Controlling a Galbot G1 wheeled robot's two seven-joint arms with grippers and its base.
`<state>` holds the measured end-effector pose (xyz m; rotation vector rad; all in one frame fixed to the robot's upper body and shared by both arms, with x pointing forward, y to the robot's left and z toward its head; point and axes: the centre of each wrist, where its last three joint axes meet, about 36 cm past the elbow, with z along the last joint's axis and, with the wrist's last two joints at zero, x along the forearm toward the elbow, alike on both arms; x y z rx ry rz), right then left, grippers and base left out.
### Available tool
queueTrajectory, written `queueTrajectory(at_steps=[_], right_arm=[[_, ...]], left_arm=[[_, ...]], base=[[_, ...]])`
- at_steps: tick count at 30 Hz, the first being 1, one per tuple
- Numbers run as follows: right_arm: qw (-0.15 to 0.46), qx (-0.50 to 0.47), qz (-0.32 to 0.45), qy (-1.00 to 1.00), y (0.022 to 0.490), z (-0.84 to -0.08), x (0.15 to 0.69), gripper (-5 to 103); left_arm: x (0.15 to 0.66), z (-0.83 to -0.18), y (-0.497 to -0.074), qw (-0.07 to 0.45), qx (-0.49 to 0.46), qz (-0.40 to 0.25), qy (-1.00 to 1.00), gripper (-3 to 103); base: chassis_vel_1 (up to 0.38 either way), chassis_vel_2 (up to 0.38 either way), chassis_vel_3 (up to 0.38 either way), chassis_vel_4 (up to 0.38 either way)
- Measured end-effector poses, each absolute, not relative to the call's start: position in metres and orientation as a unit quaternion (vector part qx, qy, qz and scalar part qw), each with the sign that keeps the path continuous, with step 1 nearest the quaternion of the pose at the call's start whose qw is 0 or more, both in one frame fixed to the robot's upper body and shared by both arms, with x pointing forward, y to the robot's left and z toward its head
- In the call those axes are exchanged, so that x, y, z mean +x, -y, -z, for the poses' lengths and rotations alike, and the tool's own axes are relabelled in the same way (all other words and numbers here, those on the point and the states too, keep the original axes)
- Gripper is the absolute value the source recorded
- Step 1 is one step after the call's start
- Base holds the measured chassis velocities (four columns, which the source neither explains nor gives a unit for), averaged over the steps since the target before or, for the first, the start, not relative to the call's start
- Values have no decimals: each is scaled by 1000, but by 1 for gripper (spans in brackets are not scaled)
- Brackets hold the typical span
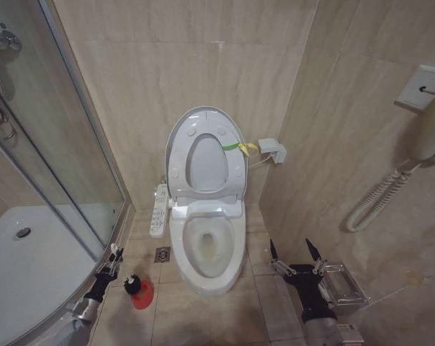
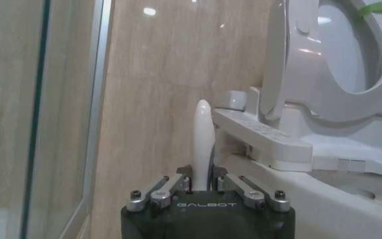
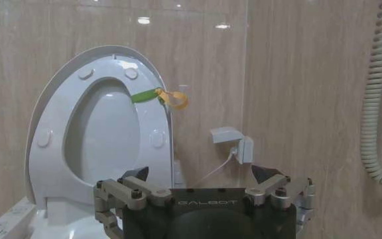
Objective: Open the toilet lid, clean the toilet bowl with a toilet brush, close the toilet lid, and flush.
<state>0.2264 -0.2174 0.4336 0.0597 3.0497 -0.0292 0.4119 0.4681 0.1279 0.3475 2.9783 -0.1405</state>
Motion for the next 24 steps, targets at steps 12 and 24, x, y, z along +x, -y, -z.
queueTrajectory(at_steps=[12,24], right_arm=[[46,20,10,-999,217,-434,226,100],[46,20,10,-999,217,-434,226,100]], left_arm=[[398,-121,-469,56,114,48,-991,19],[401,-123,-469,61,119,46,-990,19]], base=[[0,0,0,0],[0,0,0,0]])
